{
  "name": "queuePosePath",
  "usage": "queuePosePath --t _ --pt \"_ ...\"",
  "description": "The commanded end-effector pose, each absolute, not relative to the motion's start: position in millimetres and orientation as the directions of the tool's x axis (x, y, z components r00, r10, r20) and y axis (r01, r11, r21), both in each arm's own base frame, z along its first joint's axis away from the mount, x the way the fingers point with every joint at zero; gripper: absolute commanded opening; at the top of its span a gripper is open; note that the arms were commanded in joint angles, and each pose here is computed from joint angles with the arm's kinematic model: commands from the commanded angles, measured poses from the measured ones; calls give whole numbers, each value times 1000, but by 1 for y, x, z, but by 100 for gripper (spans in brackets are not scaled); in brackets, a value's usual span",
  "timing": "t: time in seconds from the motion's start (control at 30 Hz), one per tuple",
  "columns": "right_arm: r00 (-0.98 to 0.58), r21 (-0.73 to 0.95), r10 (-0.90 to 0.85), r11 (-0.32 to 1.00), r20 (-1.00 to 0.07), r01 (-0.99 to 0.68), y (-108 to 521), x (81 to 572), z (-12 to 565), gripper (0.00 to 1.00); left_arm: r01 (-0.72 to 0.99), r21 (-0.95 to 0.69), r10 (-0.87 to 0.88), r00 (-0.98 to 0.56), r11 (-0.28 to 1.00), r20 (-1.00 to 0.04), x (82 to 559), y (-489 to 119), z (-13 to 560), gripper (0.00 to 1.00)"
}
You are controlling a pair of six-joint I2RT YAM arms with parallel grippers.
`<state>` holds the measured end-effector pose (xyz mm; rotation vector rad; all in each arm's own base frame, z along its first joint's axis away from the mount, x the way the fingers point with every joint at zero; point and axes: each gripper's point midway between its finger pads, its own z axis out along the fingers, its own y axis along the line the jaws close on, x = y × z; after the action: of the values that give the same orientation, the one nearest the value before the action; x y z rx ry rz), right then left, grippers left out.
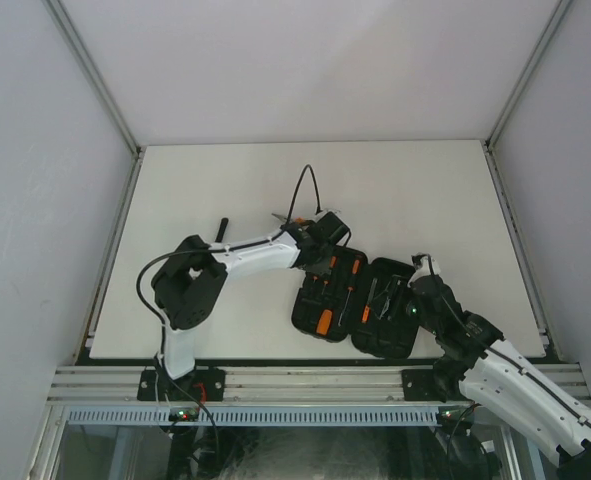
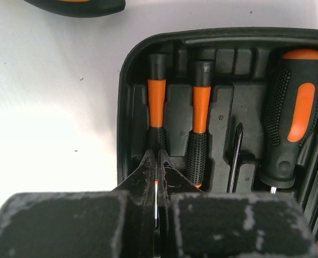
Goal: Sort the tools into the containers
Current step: Adjust the storage box at the center of the board.
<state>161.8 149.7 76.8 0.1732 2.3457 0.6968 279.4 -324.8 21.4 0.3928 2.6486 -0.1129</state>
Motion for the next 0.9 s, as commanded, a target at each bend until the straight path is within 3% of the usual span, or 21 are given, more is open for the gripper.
queuePosePath --t 0.0,0.13,0.53,0.73,0.87 --pt "-756 540 304 838 -580 -77 153 163 82 48 307 -35 302 -947 951 -107 187 -297 -62 0" --pt "-752 538 301 839 -587 -84 154 165 86 48 309 -63 288 -931 949 -223 206 -307 -14 4" --pt "-737 472 329 882 -591 15 141 184 78 54 410 -181 285 -833 894 -475 243 -337 117 36" --pt "-765 472 308 882 -565 6 145 200 72 58 390 -167 234 -787 905 -571 248 -306 153 42" --pt "-777 488 293 872 -557 -22 152 208 70 59 292 -139 147 -771 946 -620 256 -258 158 43"
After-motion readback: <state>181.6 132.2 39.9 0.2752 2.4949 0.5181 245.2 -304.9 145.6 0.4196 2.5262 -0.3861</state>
